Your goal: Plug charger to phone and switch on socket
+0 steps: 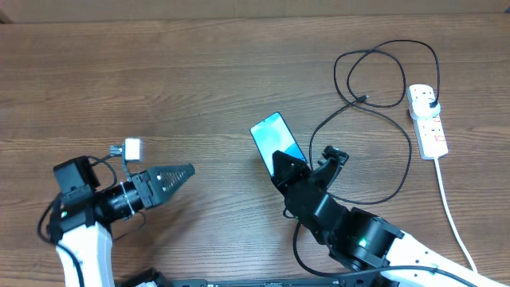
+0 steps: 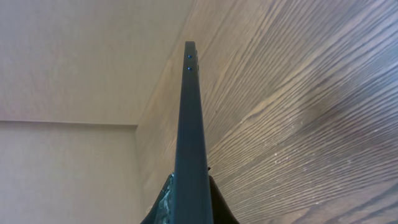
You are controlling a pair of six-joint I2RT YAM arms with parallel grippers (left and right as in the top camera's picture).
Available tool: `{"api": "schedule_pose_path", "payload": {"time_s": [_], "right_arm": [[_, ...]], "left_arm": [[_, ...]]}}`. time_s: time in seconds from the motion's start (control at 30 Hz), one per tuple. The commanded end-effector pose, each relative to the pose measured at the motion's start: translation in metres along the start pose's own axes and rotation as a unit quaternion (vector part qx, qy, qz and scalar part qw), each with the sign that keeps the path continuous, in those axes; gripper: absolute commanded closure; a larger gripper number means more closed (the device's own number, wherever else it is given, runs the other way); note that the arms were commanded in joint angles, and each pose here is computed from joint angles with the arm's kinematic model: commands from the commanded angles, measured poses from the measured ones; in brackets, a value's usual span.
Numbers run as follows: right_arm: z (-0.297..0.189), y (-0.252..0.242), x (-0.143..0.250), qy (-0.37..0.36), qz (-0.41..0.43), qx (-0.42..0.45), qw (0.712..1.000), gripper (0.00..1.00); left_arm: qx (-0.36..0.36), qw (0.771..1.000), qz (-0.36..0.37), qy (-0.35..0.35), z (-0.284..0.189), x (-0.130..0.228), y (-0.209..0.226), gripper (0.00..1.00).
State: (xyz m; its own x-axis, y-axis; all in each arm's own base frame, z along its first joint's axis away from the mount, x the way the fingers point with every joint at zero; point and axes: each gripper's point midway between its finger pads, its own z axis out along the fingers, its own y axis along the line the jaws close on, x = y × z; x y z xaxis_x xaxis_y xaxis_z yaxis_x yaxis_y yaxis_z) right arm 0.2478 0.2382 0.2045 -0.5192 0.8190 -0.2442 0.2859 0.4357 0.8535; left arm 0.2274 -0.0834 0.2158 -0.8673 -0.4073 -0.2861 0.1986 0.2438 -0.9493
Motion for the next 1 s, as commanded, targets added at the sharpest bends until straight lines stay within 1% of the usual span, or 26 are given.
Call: {"api": "schedule_pose_path", "payload": {"time_s": [0.0, 0.17, 0.23, 0.27, 0.3, 0.37, 0.43, 0.5, 0.57, 0.67, 0.73, 0.83, 0.97], "right_arm": [[0.006, 0.009, 0.012, 0.021, 0.013, -0.017, 1.0, 0.96], [0.016, 0.016, 0.03, 0.057, 0.019, -0.031, 0.998, 0.96], [0.019, 0.019, 0.036, 0.069, 0.021, -0.037, 0.997, 0.96], [0.022, 0.019, 0.039, 0.072, 0.022, -0.037, 0.997, 0.96], [0.023, 0.017, 0.04, 0.072, 0.021, -0.035, 0.997, 0.96], [0.025, 0.016, 0.042, 0.075, 0.019, -0.032, 0.996, 0.96], [0.025, 0.015, 0.043, 0.079, 0.029, -0.03, 0.996, 0.96], [0.024, 0.017, 0.045, 0.085, 0.033, -0.032, 0.995, 0.96], [0.024, 0.016, 0.045, 0.084, 0.032, -0.032, 0.995, 0.96], [0.024, 0.016, 0.046, 0.087, 0.034, -0.032, 0.995, 0.96], [0.024, 0.014, 0.047, 0.09, 0.052, -0.025, 0.994, 0.96], [0.023, 0.008, 0.053, 0.108, 0.1, -0.006, 0.989, 0.96], [0.021, 0.007, 0.062, 0.135, 0.149, 0.006, 0.98, 0.96]], "left_arm": [[0.041, 0.984, -0.175, 0.012, 0.003, -0.001, 0.013, 0.0], [0.038, 0.961, -0.273, 0.026, 0.008, -0.003, 0.035, 0.0], [0.027, 0.948, -0.316, 0.036, 0.013, 0.0, 0.044, 0.0], [0.011, 0.93, -0.365, 0.05, 0.018, 0.006, 0.051, 0.0], [-0.002, 0.918, -0.391, 0.061, 0.023, 0.01, 0.055, 0.0], [-0.025, 0.908, -0.412, 0.075, 0.031, 0.016, 0.061, 0.0], [-0.053, 0.905, -0.414, 0.084, 0.04, 0.018, 0.068, 0.0], [-0.066, 0.903, -0.413, 0.095, 0.052, 0.018, 0.068, 0.0], [-0.064, 0.905, -0.408, 0.108, 0.065, 0.016, 0.062, 0.0], [-0.057, 0.913, -0.389, 0.113, 0.082, 0.006, 0.053, 0.0], [-0.057, 0.917, -0.38, 0.11, 0.092, 0.001, 0.048, 0.0], [-0.056, 0.919, -0.374, 0.111, 0.106, -0.001, 0.04, 0.01], [-0.053, 0.923, -0.361, 0.119, 0.123, 0.003, 0.029, 0.07]]}}
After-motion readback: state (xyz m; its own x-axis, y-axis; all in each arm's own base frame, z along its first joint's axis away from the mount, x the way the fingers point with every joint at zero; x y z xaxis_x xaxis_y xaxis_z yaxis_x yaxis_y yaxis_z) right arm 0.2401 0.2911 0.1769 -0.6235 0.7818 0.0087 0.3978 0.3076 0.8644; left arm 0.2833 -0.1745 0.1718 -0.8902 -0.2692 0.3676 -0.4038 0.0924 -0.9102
